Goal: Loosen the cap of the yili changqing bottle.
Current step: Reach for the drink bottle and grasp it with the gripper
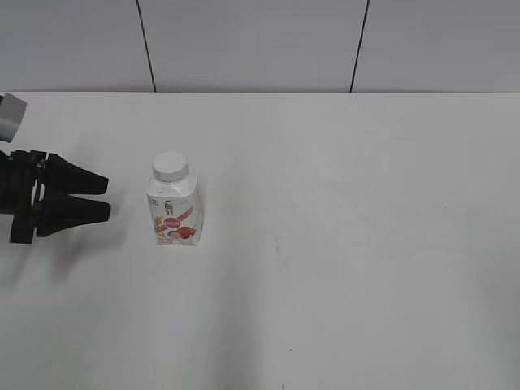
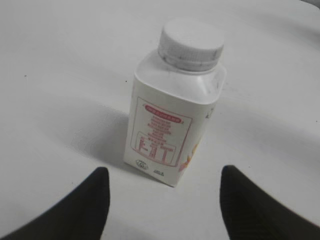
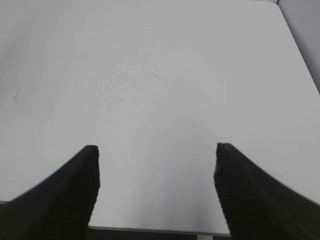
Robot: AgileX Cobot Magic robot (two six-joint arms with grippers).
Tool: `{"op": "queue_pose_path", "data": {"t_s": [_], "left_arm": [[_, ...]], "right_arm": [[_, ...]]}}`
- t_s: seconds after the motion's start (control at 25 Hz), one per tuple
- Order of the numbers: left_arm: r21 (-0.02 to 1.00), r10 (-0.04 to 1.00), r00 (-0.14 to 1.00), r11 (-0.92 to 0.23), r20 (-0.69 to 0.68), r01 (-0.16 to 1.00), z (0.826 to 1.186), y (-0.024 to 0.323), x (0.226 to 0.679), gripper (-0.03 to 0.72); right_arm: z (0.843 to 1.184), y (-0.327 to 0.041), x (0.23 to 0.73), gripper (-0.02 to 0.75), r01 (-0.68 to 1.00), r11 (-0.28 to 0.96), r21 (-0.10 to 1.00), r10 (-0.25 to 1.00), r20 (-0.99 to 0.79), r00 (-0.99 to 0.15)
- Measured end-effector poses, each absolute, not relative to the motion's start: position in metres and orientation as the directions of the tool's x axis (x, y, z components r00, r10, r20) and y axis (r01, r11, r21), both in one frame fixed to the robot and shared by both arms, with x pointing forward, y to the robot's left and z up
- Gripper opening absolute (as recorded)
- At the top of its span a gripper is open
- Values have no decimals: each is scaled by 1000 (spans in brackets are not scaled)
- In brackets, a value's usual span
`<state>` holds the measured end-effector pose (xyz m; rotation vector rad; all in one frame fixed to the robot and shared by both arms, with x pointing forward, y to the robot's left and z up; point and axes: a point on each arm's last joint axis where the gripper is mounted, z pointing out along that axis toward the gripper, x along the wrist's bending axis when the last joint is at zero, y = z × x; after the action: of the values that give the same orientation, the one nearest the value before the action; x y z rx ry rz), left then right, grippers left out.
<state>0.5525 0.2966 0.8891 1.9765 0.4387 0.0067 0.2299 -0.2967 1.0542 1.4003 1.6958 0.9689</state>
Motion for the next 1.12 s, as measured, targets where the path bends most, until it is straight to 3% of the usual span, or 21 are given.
{"op": "queue_pose_path", "data": {"t_s": [0.28,0.96,1.12], "left_arm": [[896,257,962,-402,-88,189,889,296,552,436],[905,255,966,-401,-39,143,891,296,556,436],[907,257,966,-400,-29,134,891,295,556,521]], "right_arm": [[1054,-297,230,565,444,127,887,987,-66,-149],[1054,-297,230,565,444,127,887,987,-66,-149],[1054,-297,230,565,444,127,887,987,-66,-149]]}}
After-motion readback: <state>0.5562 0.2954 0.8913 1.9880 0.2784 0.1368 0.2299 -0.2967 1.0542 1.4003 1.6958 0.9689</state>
